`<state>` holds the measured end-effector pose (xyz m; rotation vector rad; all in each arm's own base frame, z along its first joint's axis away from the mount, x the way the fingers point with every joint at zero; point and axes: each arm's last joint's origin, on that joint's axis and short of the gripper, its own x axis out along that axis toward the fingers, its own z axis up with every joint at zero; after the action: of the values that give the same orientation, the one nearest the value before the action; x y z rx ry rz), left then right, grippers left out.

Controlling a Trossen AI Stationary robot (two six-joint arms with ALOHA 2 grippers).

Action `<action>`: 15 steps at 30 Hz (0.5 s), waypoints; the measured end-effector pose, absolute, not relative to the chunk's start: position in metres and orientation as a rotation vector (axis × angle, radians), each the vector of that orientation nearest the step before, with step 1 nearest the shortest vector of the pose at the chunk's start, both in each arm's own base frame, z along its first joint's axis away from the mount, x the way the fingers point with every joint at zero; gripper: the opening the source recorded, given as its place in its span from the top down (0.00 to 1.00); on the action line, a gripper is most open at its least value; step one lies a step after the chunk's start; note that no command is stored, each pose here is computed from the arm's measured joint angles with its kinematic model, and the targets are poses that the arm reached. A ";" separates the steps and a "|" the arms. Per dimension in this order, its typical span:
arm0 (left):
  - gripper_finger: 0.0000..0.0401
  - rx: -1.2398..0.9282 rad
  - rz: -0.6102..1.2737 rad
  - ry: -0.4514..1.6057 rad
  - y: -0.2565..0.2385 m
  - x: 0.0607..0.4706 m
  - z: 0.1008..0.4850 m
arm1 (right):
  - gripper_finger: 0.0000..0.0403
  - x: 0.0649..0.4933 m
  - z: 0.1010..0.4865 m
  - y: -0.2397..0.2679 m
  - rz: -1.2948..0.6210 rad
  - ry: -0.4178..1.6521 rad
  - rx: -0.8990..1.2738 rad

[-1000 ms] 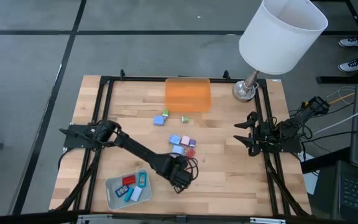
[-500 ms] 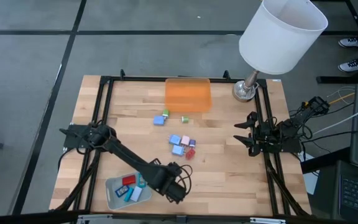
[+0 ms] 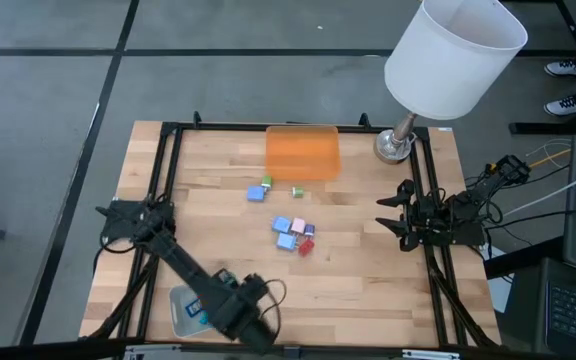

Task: Pick & Place Office items
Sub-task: Put the red digital timer into the gray bin

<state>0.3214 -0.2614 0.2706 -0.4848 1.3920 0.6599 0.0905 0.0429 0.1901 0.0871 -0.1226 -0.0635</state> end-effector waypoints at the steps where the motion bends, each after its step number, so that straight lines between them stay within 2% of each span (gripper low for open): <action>1: 0.65 -0.503 0.670 1.384 -0.265 0.318 0.272 | 0.40 0.091 0.190 0.043 -0.064 -0.122 0.086; 6: 0.65 -0.491 0.686 1.318 -0.285 0.299 0.272 | 0.40 0.091 0.190 0.043 -0.063 -0.121 0.085; 15: 0.65 -0.383 0.738 1.363 -0.303 0.269 0.243 | 0.40 0.091 0.190 0.043 -0.063 -0.121 0.090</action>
<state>0.2691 -0.3025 0.2434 -0.3828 1.3631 0.7382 0.0906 0.0429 0.1899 0.0902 -0.1213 -0.0634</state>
